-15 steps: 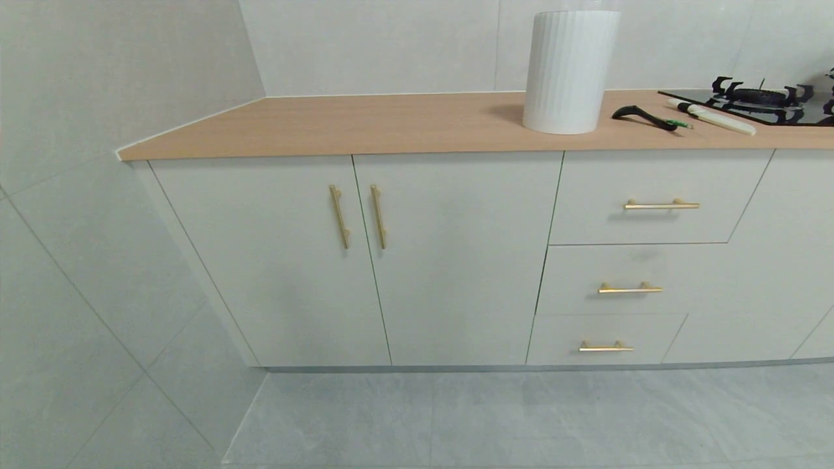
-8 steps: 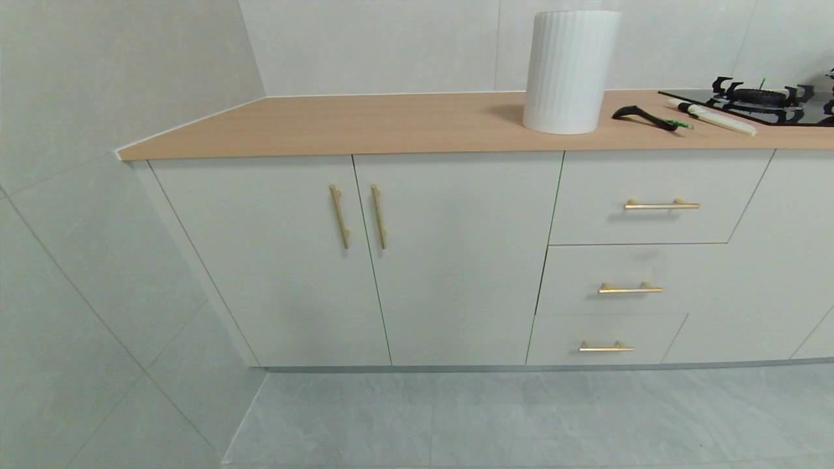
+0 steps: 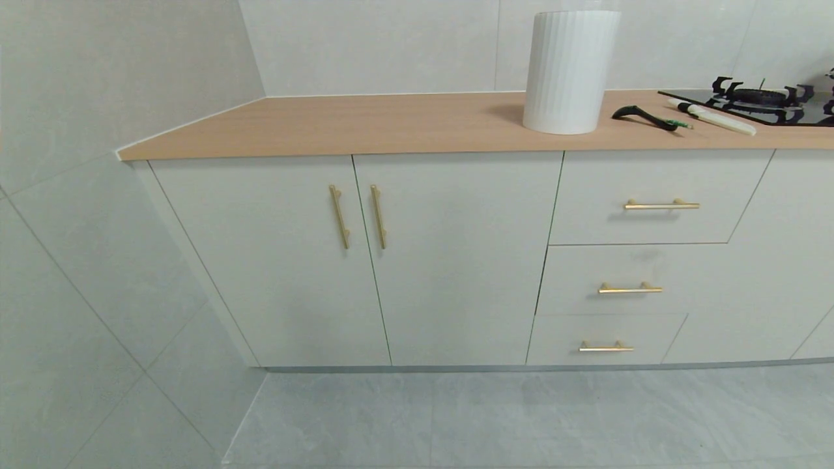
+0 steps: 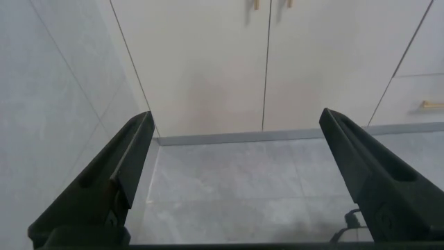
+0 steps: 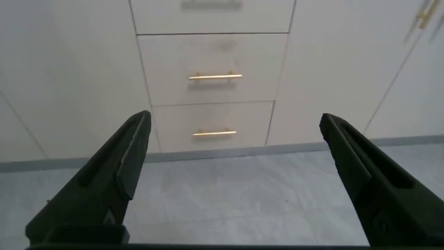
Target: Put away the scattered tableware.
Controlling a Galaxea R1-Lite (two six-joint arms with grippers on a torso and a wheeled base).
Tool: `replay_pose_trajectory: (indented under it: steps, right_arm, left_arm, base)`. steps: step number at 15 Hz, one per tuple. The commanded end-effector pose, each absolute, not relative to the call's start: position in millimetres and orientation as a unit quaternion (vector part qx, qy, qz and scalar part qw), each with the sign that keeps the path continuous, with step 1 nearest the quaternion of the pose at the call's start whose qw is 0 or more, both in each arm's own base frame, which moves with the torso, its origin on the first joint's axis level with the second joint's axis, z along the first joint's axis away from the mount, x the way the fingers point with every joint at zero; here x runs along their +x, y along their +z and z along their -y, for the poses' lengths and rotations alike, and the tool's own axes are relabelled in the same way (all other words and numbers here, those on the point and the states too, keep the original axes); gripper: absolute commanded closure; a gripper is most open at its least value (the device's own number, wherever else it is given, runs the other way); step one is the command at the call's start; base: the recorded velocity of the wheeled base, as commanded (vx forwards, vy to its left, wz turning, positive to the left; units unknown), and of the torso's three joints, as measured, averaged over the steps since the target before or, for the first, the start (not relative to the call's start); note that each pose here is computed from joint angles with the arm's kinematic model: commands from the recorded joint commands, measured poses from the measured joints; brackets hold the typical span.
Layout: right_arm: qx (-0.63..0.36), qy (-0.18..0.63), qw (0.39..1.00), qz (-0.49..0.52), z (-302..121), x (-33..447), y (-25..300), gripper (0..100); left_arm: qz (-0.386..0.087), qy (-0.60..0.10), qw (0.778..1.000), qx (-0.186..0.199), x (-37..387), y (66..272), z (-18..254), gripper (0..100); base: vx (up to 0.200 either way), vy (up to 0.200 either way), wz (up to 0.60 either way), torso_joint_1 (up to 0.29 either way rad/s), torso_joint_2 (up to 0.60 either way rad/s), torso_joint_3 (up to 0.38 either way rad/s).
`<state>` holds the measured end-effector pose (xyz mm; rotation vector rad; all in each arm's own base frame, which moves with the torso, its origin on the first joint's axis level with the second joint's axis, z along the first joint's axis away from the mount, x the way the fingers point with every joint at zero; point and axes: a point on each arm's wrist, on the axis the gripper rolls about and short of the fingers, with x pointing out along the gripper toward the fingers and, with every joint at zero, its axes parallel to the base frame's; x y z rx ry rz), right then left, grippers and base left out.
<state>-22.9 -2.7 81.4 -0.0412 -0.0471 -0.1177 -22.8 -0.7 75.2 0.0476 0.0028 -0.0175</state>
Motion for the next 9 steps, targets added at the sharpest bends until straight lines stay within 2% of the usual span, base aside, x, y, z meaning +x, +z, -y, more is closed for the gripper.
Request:
replay_pose_trajectory:
  steps: [1,4,5,9]
  right_arm:
    - [-0.018,-0.036,0.999,-0.003,2.6,-18.4,82.0,0]
    - [0.017,-0.050,0.998,0.025,2.3,-22.9,80.5,0]
    - [0.022,-0.050,0.998,0.006,2.3,-22.8,77.1,0]
    - [-0.023,0.001,1.000,-0.002,0.0,-22.7,75.7,0]
  left_arm:
    - [-0.002,-0.009,1.000,0.021,-22.8,75.0,0.7,0]
    - [-0.002,-0.008,1.000,0.012,-22.8,75.0,0.6,0]
    - [-0.002,-0.008,1.000,0.010,-22.8,75.0,0.6,0]
    - [-0.002,-0.008,1.000,0.007,-22.8,75.0,0.6,0]
  base:
    - [0.000,0.000,0.00,0.000,0.00,0.000]
    - [0.000,0.000,0.00,0.000,0.00,0.000]
    - [0.000,0.000,0.00,0.000,0.00,0.000]
    - [0.000,0.000,0.00,0.000,0.00,0.000]
